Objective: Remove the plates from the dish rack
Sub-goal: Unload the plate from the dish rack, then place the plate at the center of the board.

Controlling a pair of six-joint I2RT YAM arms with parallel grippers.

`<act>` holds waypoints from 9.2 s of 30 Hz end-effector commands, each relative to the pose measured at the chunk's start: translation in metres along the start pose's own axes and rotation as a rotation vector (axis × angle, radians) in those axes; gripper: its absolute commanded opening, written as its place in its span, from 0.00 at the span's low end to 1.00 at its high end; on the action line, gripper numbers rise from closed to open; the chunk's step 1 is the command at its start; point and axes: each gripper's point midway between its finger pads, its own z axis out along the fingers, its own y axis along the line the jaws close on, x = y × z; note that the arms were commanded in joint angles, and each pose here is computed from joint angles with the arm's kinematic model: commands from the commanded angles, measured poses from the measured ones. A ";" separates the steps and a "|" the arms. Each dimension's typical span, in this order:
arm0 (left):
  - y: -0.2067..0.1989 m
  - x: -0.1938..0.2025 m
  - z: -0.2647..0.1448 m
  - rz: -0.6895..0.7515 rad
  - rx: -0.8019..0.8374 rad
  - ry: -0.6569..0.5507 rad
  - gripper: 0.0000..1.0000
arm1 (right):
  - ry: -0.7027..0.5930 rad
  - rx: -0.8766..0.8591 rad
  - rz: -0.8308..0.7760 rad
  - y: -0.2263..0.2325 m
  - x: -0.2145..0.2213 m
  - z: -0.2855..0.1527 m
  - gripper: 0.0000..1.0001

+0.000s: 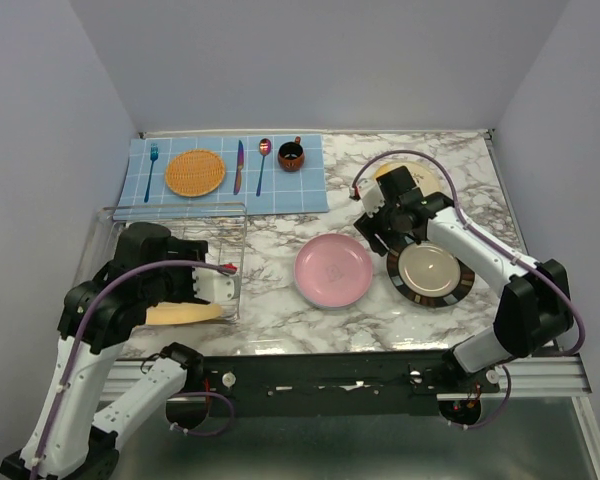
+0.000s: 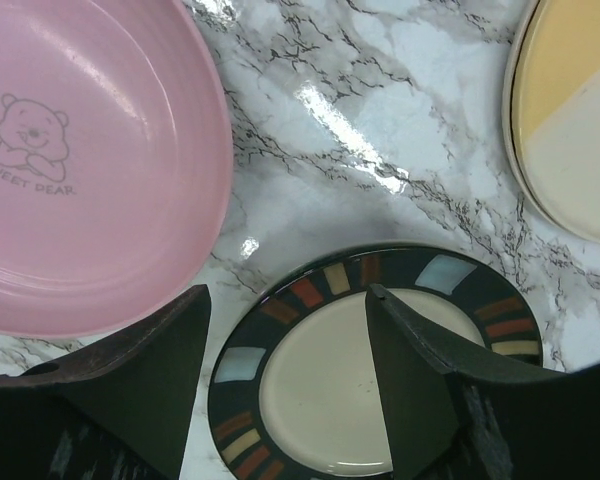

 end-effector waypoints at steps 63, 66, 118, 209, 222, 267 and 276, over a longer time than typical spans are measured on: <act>0.133 0.089 0.049 -0.777 -0.534 0.000 0.62 | -0.625 -0.337 -0.630 0.335 -0.158 -0.092 0.67; 0.136 0.086 0.052 -0.788 -0.535 -0.026 0.63 | -0.644 -0.345 -0.625 0.353 -0.177 -0.086 0.68; 0.133 0.087 0.072 -0.808 -0.501 -0.077 0.66 | -0.588 -0.291 -0.742 0.430 -0.195 0.002 0.63; 0.204 0.047 -0.014 -0.772 -0.668 -0.245 0.65 | -0.489 0.023 -0.298 0.087 -0.206 -0.120 0.01; 0.147 0.043 0.030 -0.641 -0.403 -0.209 0.64 | -0.171 -0.428 -0.089 0.046 -0.094 -0.090 0.01; 0.088 0.040 0.076 -0.683 -0.270 -0.221 0.65 | 0.122 -0.605 0.126 0.025 -0.035 0.051 0.01; 0.085 0.040 0.074 -0.667 -0.275 -0.217 0.65 | 0.138 -0.613 0.137 0.032 -0.028 0.058 0.01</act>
